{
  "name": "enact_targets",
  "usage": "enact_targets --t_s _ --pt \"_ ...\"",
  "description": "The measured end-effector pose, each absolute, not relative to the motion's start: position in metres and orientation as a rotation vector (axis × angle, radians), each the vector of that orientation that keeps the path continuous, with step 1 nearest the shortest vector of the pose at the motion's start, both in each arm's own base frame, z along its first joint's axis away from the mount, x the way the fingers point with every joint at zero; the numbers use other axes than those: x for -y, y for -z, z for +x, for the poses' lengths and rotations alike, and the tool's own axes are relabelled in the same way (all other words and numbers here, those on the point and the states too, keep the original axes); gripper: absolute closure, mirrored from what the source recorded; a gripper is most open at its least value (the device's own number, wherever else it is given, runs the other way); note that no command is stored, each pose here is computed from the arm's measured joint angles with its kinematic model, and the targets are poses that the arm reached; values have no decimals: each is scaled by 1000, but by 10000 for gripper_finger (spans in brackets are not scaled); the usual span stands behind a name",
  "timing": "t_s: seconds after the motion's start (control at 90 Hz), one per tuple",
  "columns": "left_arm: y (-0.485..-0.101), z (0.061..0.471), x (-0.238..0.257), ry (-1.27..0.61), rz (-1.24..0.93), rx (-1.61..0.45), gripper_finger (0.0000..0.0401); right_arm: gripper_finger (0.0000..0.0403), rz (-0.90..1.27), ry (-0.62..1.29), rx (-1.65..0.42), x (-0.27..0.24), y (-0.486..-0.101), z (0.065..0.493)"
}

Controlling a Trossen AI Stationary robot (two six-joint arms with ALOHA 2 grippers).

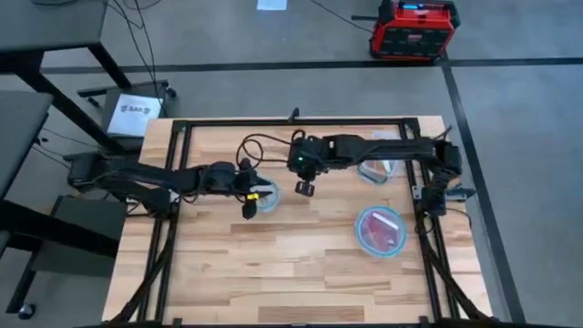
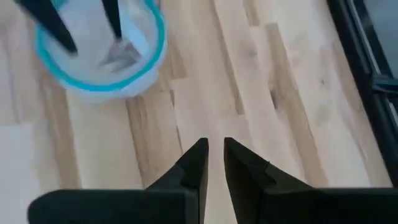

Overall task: Sort candy
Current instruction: Close the small round transparent bin

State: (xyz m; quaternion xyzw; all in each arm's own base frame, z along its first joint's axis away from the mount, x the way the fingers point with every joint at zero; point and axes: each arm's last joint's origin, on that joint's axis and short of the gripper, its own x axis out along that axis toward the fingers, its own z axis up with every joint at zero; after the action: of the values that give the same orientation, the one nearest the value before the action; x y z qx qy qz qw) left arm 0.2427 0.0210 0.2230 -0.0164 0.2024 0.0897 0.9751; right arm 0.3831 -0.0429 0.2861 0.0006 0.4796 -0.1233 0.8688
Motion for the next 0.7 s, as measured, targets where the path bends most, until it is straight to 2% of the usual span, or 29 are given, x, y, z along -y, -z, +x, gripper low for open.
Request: enact_targets --t_s 0.144,0.356,0.522,0.7 --pt "-238 240 -12 -141 -28 -521 278 365 -22 270 -1012 12 -279 372" --pt "-211 252 -2 -69 -31 -674 278 365 49 345 -972 -25 -243 340" --pt "-195 264 -17 -154 -15 -712 278 365 138 390 -943 -40 -222 314" --pt "-196 261 -43 -330 101 -851 278 365 132 482 -956 -44 -226 283"
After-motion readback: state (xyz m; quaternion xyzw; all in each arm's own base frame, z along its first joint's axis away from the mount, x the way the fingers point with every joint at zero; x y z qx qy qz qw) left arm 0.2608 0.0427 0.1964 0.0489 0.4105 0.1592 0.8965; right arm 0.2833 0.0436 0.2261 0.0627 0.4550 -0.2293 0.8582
